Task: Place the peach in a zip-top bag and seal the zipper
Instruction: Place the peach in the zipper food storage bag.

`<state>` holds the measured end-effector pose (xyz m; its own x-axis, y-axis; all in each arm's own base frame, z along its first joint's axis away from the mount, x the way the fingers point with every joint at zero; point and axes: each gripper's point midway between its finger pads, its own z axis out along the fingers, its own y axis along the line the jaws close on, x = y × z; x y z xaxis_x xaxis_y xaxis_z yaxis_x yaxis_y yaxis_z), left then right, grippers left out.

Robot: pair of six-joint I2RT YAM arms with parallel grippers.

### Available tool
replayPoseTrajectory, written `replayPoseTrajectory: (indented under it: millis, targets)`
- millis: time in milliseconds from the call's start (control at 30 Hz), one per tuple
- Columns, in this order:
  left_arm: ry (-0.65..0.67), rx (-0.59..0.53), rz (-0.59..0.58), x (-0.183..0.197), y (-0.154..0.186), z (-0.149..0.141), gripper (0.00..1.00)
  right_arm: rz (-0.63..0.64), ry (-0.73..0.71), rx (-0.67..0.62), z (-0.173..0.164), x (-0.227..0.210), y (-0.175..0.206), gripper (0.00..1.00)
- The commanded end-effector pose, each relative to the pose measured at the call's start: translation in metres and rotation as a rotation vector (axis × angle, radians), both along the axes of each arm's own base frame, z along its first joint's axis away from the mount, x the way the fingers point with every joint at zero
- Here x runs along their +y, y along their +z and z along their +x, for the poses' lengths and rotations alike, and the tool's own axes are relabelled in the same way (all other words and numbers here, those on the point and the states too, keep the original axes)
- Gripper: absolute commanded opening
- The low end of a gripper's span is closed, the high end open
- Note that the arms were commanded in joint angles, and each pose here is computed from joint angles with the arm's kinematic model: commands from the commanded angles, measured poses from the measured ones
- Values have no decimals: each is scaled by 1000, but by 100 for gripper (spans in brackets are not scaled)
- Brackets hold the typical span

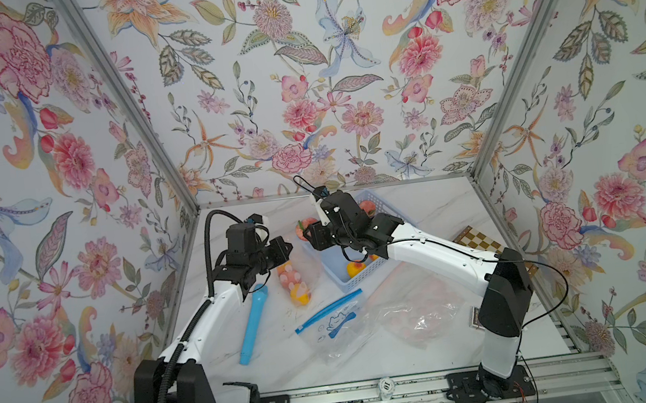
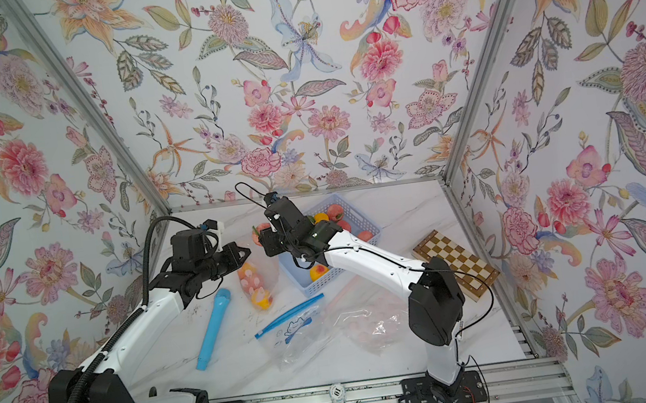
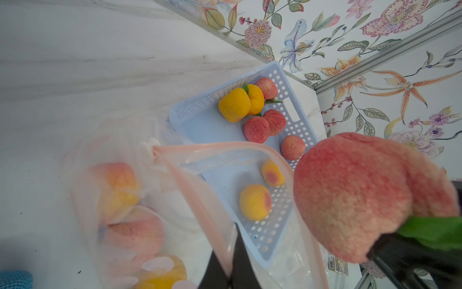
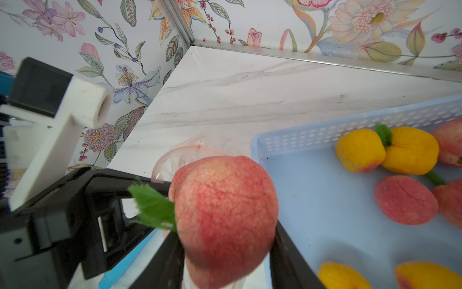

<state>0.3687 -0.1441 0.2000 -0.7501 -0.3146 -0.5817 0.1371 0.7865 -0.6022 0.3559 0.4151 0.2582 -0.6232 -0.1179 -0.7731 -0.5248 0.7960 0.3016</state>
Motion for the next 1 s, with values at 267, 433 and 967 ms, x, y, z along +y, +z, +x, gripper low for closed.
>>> replayPoseTrajectory:
  millis: [267,433,967]
  targets:
    - [-11,4,-21,-3,0,1,0,-98,2,-4,-11,5,-14,46]
    - [-12,2,-25,-3,0,1,0,-131,-5,0,-12,6,-22,48]
    - [-18,2,-42,-6,-1,3,0,-180,-17,-22,-13,6,-25,67]
